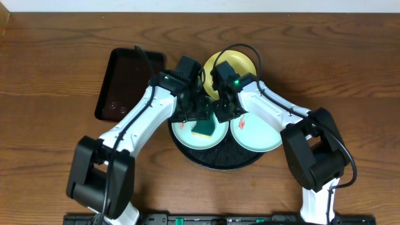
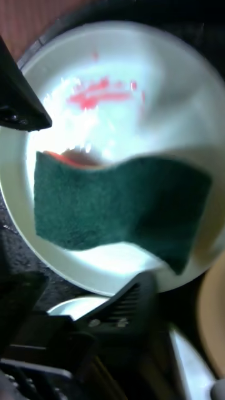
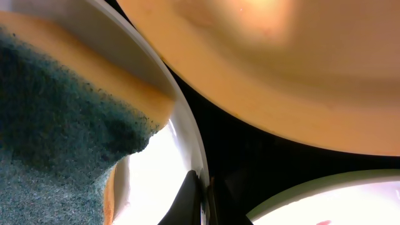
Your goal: Clean dirty plates on tray and stack at the side
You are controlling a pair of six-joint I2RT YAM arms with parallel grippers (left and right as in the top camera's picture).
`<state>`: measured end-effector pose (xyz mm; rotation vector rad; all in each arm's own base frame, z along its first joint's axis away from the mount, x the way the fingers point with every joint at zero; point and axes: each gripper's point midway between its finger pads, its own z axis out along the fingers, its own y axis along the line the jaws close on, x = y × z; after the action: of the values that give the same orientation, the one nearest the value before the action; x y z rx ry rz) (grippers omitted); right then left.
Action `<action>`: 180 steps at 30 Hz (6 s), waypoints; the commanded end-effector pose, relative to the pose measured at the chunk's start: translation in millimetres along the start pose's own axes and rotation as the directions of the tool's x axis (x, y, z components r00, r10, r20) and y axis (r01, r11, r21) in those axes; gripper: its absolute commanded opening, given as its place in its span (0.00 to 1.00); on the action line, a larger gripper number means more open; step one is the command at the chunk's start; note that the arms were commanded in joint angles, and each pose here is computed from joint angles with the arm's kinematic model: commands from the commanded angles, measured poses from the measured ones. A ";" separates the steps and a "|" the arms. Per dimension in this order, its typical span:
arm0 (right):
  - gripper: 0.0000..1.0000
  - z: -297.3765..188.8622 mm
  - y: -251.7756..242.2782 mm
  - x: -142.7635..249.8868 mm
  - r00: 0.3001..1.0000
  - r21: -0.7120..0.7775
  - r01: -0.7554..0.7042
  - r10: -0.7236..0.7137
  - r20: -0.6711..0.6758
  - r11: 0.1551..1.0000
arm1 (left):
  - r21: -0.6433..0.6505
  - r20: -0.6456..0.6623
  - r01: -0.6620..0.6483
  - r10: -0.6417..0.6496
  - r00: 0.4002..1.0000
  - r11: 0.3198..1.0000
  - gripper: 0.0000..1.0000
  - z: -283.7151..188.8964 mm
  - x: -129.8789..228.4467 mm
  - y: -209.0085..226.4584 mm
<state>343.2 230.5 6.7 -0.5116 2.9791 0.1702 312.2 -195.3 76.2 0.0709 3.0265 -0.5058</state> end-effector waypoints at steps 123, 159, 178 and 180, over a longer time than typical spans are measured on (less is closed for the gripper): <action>0.01 -34.8 -15.0 -10.6 0.999 0.130 -0.032 0.034 -0.015 0.991 | -0.131 0.098 0.290 -0.279 0.955 0.948 0.07 19.5 2.4 65.4; 0.01 -10.7 29.4 15.8 0.992 -0.030 -0.094 0.091 -0.083 0.995 | -0.242 0.061 0.297 -0.291 0.955 0.924 0.08 58.0 52.8 84.7; 0.01 -11.0 28.2 19.7 0.992 -0.024 -0.086 0.083 -0.098 0.996 | -0.604 0.254 0.297 -0.175 0.951 0.740 0.07 0.5 32.5 146.5; 0.01 -11.0 26.2 20.4 0.992 -0.013 -0.085 0.083 -0.099 0.996 | -0.603 0.255 0.298 -0.176 0.951 0.740 0.07 0.5 32.4 146.4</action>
<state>315.5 251.9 20.7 -0.4030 3.1001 0.2615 283.9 -86.2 20.2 -0.3741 2.9258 0.2990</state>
